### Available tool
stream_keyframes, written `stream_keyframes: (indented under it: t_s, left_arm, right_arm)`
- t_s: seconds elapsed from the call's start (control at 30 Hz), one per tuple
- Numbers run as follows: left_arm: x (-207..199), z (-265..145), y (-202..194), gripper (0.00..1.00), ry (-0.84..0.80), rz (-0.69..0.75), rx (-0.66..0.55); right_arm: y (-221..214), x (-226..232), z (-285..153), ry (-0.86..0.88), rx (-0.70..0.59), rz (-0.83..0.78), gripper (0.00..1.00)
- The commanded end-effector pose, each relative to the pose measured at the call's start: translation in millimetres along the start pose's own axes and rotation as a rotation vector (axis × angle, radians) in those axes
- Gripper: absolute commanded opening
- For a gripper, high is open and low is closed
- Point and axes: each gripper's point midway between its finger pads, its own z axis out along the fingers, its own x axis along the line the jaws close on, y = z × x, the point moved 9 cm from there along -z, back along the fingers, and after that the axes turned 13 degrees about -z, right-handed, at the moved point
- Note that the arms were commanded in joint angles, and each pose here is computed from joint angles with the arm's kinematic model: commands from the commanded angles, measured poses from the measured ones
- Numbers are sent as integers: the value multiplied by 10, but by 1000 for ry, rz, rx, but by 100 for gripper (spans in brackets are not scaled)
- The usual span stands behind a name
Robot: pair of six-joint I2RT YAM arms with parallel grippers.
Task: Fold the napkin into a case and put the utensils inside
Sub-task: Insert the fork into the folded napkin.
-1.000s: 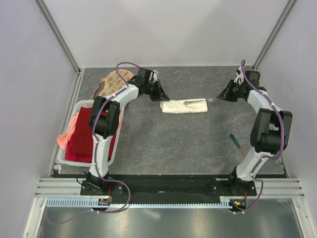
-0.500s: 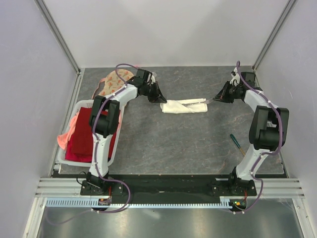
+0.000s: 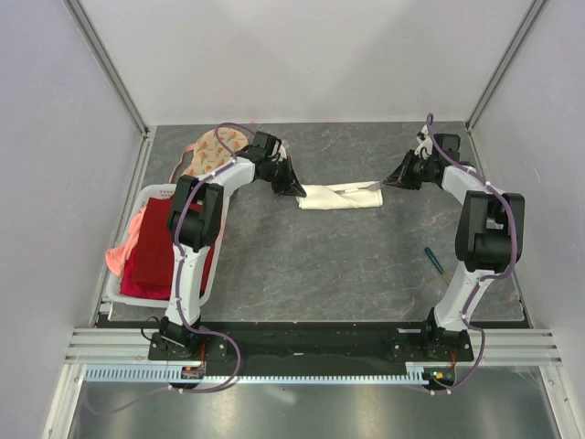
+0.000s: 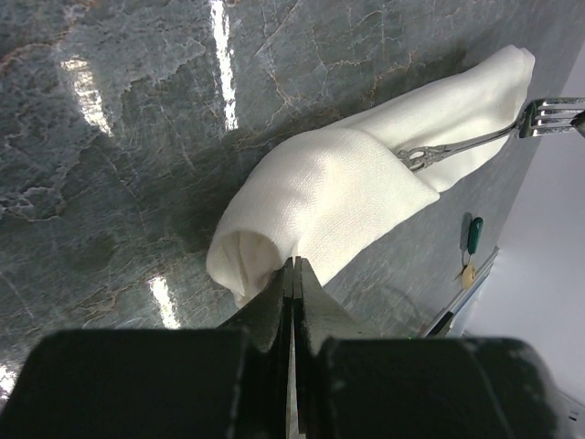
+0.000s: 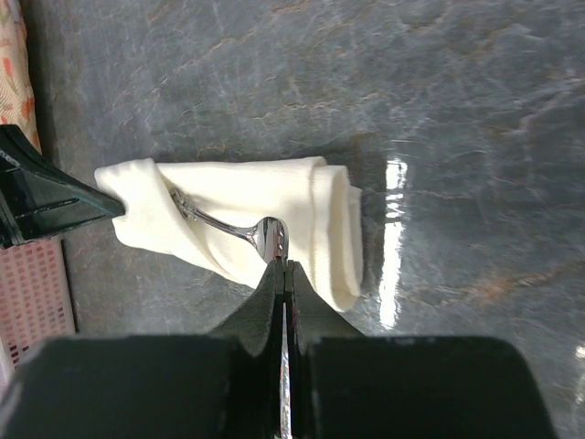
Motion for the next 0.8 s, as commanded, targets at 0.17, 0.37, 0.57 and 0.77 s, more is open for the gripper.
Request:
stream_keyframes:
  t_s: [0.17, 0.37, 0.57, 0.77]
  left_arm:
    - [-15, -26, 54, 2, -9, 46, -8]
    - [-45, -38, 35, 2, -18, 48, -1]
    - [-56, -65, 24, 2, -25, 43, -1]
    - [-107, -113, 15, 2, -38, 40, -4]
  right_arm:
    - [88, 306, 254, 92, -38, -19, 0]
    - [9, 446, 386, 118, -26, -6, 0]
    - [-94, 487, 447, 110, -21, 22, 0]
    - [-161, 491, 434, 73, -33, 62, 2]
